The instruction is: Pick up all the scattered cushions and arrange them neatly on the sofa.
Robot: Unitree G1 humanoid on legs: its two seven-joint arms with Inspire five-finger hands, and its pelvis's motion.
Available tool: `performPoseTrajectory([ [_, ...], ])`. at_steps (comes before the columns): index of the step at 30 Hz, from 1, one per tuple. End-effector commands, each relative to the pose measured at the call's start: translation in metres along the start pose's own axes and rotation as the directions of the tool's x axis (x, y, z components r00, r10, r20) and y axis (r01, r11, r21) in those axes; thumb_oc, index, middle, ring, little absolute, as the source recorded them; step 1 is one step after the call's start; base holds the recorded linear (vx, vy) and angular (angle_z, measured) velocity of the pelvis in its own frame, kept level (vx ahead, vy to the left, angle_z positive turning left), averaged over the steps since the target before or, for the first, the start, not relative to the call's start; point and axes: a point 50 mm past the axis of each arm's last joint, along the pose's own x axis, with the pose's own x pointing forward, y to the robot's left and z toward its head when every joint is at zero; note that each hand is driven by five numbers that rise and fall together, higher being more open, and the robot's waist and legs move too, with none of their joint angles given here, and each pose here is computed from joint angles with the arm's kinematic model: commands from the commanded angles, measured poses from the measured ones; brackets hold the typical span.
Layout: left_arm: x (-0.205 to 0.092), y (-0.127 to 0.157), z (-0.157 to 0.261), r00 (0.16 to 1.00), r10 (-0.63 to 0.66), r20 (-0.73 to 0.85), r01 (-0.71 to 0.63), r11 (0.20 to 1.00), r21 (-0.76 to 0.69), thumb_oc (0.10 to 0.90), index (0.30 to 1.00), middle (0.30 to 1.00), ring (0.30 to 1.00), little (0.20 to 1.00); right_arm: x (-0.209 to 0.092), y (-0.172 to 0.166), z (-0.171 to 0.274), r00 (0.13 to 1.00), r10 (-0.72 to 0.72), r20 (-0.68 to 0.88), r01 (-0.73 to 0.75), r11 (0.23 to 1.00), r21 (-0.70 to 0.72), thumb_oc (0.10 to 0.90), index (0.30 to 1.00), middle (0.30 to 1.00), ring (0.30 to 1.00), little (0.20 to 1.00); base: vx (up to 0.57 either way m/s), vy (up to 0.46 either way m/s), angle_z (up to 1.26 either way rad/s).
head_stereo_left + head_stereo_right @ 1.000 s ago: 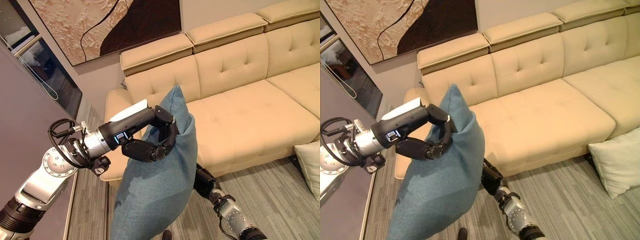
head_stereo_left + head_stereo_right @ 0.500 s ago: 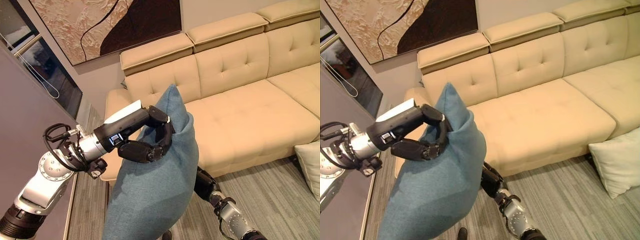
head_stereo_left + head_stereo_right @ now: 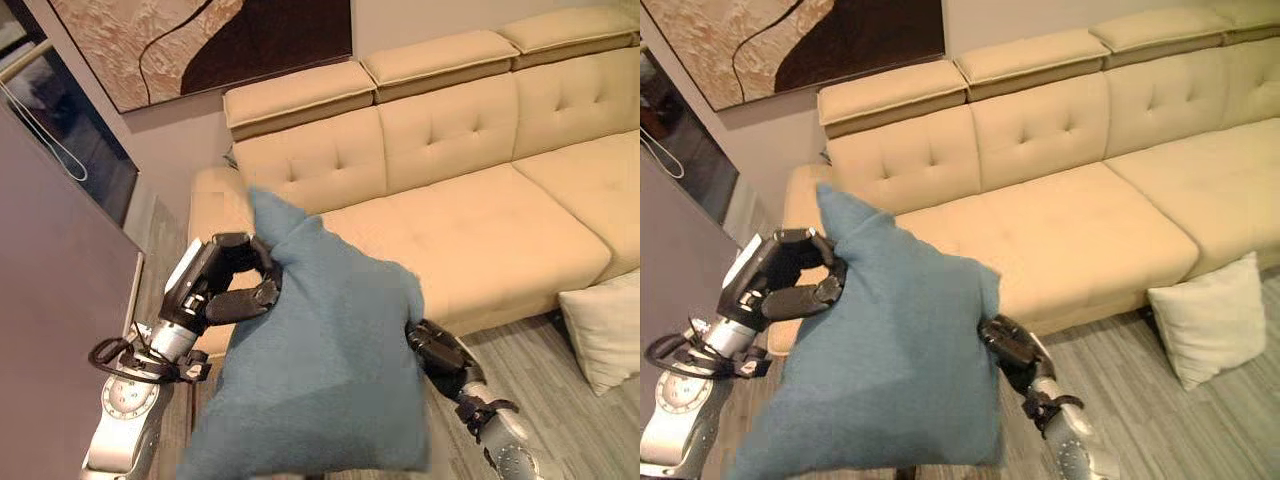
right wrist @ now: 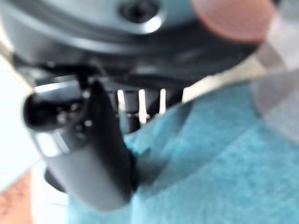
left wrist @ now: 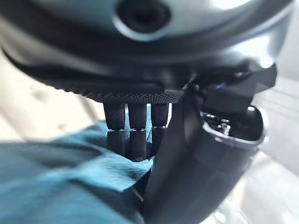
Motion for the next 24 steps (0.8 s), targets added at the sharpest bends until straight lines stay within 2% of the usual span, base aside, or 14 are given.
performPoseTrajectory([
  [1, 0.01, 0.003, 0.019, 0.988, 0.039, 0.147, -0.041, 0.999, 0.009, 0.4, 0.3, 0.3, 0.3, 0.3, 0.019, 0.074, 0.064, 0.888, 0.314, 0.335, -0.273, 0.948, -0.165, 0.4, 0.3, 0.3, 0.3, 0.3, 0.0, 0.0, 0.0],
  [4, 0.001, 0.0, 0.003, 0.992, 0.095, 0.083, -0.091, 0.995, -0.05, 0.4, 0.3, 0.3, 0.3, 0.3, 0.011, 0.067, 0.072, 0.889, 0.283, 0.361, -0.209, 0.951, -0.229, 0.4, 0.3, 0.3, 0.3, 0.3, -0.03, -0.012, -0.02],
  [9, -0.004, -0.006, -0.014, 0.992, 0.129, 0.016, -0.126, 0.985, -0.119, 0.4, 0.3, 0.3, 0.3, 0.3, 0.01, 0.065, 0.078, 0.884, 0.256, 0.391, -0.161, 0.952, -0.261, 0.4, 0.3, 0.3, 0.3, 0.3, -0.04, -0.036, -0.08],
  [18, -0.002, -0.013, -0.027, 0.986, 0.164, -0.034, -0.168, 0.974, -0.154, 0.4, 0.3, 0.3, 0.3, 0.3, 0.01, 0.064, 0.089, 0.873, 0.221, 0.435, -0.061, 0.934, -0.352, 0.4, 0.3, 0.3, 0.3, 0.3, -0.03, 0.029, -0.03],
  [24, -0.019, -0.01, -0.039, 0.974, 0.195, -0.118, -0.21, 0.969, -0.131, 0.4, 0.3, 0.3, 0.3, 0.3, 0.018, 0.071, 0.072, 0.897, 0.223, 0.381, -0.07, 0.924, -0.377, 0.4, 0.3, 0.3, 0.3, 0.3, 0.1, 0.172, -0.22],
])
